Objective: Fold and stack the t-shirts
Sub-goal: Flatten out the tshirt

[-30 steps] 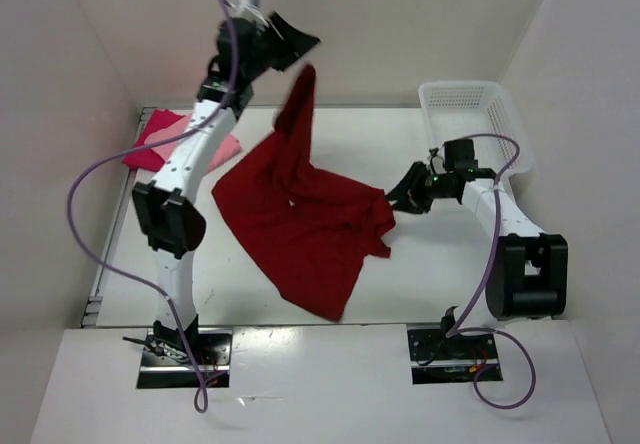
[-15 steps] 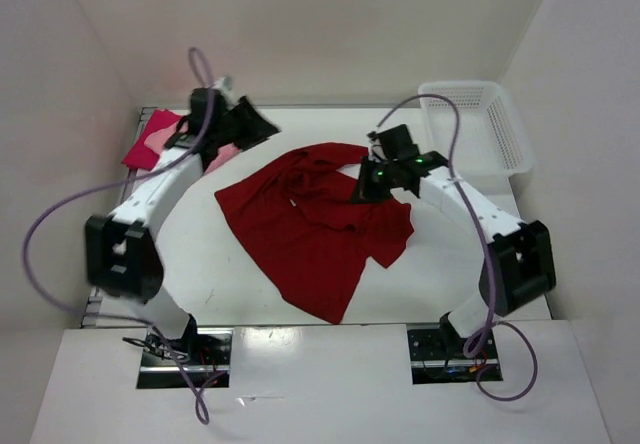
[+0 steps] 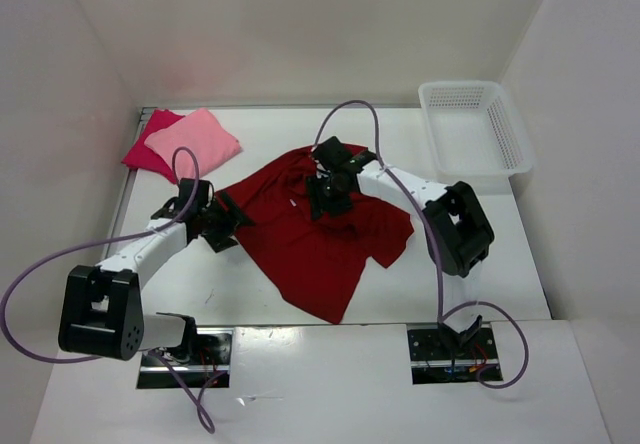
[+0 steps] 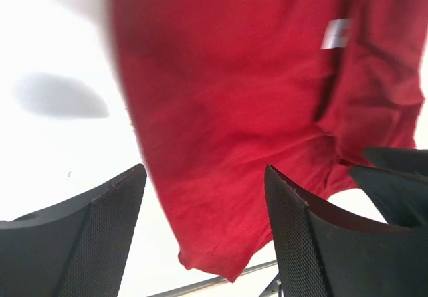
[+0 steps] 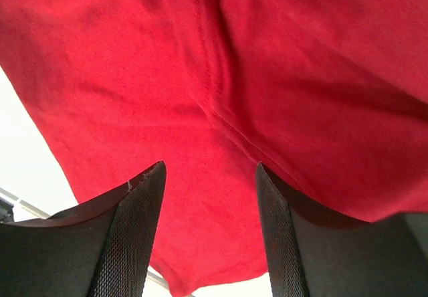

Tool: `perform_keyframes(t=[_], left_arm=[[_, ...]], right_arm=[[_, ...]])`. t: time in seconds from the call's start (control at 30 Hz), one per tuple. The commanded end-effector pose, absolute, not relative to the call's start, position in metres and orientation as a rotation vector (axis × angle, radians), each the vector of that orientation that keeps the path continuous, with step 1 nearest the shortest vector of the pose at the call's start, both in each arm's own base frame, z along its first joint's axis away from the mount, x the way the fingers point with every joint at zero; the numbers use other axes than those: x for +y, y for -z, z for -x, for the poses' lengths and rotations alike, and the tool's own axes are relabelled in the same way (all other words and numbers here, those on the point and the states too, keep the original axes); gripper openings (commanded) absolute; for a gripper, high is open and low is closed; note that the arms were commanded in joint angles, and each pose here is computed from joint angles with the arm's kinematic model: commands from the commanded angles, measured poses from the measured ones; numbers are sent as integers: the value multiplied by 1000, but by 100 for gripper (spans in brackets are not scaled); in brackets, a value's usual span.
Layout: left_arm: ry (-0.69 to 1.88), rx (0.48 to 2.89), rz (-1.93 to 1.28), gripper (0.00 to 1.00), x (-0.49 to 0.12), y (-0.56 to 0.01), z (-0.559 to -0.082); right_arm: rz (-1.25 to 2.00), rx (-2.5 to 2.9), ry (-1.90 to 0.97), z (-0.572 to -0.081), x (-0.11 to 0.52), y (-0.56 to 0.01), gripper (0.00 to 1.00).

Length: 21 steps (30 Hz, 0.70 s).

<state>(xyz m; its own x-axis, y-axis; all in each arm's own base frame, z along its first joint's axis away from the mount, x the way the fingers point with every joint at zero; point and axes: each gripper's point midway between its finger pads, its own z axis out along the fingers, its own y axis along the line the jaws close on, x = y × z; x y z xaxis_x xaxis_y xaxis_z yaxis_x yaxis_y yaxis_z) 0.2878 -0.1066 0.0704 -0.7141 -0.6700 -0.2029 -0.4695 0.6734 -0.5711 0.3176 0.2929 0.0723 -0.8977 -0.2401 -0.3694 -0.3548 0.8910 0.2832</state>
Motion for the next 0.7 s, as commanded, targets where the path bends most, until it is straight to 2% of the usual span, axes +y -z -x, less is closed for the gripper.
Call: perform_keyframes(t=[0.0, 0.2, 0.3, 0.33, 0.4, 0.43, 0.5, 0.53, 0.57, 0.6, 0.67], left_arm=[[694, 2414, 991, 80, -102, -74, -292], [681, 2458, 1028, 76, -103, -47, -289], [708, 2468, 1022, 70, -107, -39, -294], [702, 2480, 1030, 64, -107, -33, -295], [705, 2472, 1009, 60, -108, -36, -304], [697, 2497, 1010, 57, -111, -29, -301], [713, 2466, 977, 51, -112, -37, -313], [712, 2469, 978, 49, -112, -34, -314], [691, 2445, 962, 44, -109, -37, -321], [679, 2423, 942, 34, -107, -42, -333], [659, 2395, 907, 23, -105, -52, -352]], right_arm=[[520, 2644, -466, -334, 311, -81, 62], [567, 2644, -419, -341, 329, -63, 63], [564, 2645, -360, -347, 330, -53, 63], [557, 2633, -348, -351, 330, -56, 63], [536, 2636, -313, -355, 328, -51, 59], [533, 2623, -321, -358, 331, -56, 56], [532, 2620, -323, -360, 333, -55, 41], [520, 2623, -326, -360, 333, -55, 32], [512, 2611, -313, -364, 333, -58, 19], [480, 2590, -301, -369, 332, -66, 14], [459, 2579, -300, -371, 332, -75, 5]])
